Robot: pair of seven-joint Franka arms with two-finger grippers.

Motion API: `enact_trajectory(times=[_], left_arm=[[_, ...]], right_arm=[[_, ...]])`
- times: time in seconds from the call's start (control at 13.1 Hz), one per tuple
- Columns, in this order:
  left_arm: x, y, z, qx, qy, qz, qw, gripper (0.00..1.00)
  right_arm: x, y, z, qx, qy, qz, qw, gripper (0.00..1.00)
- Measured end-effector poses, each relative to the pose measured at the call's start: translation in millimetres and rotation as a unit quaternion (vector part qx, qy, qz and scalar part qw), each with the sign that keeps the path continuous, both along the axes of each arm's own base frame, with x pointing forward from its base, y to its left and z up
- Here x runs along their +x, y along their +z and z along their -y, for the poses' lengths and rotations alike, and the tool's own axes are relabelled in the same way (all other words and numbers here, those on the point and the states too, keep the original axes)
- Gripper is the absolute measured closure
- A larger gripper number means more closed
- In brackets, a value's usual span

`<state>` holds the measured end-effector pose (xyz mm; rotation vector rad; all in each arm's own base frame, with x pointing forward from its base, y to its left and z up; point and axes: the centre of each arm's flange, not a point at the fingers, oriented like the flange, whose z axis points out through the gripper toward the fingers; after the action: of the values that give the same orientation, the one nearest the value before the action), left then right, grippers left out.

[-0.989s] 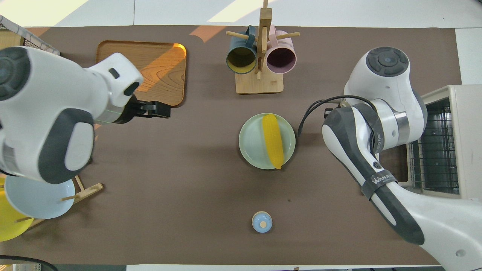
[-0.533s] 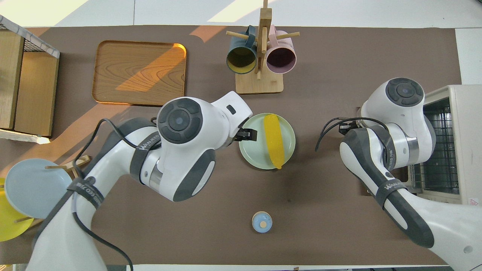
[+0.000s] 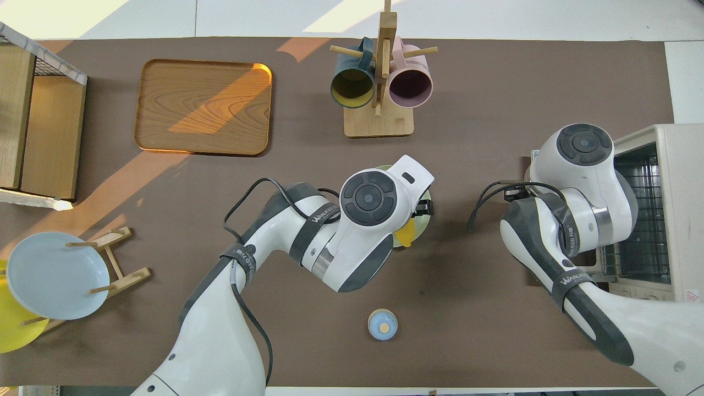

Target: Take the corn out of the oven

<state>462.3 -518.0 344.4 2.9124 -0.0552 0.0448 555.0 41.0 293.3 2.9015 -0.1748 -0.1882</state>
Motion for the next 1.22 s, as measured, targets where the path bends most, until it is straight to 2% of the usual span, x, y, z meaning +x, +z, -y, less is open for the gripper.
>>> enact_trajectory(times=[0.15,0.23,0.46,0.68,0.76,0.84,0.91,0.99,1.07,1.22], left_arm=[[3.1,-12.6,1.9,-0.002,0.011,0.002,1.0,0.0],[5.7,-17.9,0.9,-0.002,0.022,0.002,1.0,0.0],[6.5,-33.2,4.0,-0.006,0.041,0.002,0.999,0.0],[12.4,-47.3,3.8,-0.008,0.047,0.007,0.999,0.01],[14.6,-45.6,3.9,-0.009,0.048,0.009,0.999,0.06],[16.2,-43.3,4.1,-0.009,0.047,0.012,0.999,0.17],[17.2,-41.3,4.7,-0.01,0.047,0.015,0.999,0.33],[18.1,-39.7,4.9,-0.011,0.047,0.016,0.999,0.43],[20.3,-38.7,3.6,-0.012,0.048,0.017,0.999,0.47],[29.2,-35.7,-3.8,-0.01,0.056,0.016,0.998,0.47]], right_arm=[[0.6,4.2,-4.3,-0.013,0.018,-0.007,1.0,0.99],[3.1,14.3,-5.0,-0.015,0.03,-0.018,0.999,0.99],[7.8,73.5,8.0,-0.015,0.059,-0.043,0.997,0.99],[1.1,143.1,57.7,-0.015,0.078,-0.041,0.996,0.99],[-1.0,159.7,81.8,-0.018,0.079,-0.042,0.996,0.99],[-4.1,169.1,102.8,-0.019,0.078,-0.049,0.996,0.99],[-6.3,173.6,115.6,-0.016,0.077,-0.055,0.995,0.99],[-7.2,175.9,119.4,-0.015,0.079,-0.059,0.995,0.99],[-7.0,178.1,116.8,-0.015,0.081,-0.06,0.995,0.99],[-5.4,192.8,101.7,-0.009,0.087,-0.057,0.995,0.99]])
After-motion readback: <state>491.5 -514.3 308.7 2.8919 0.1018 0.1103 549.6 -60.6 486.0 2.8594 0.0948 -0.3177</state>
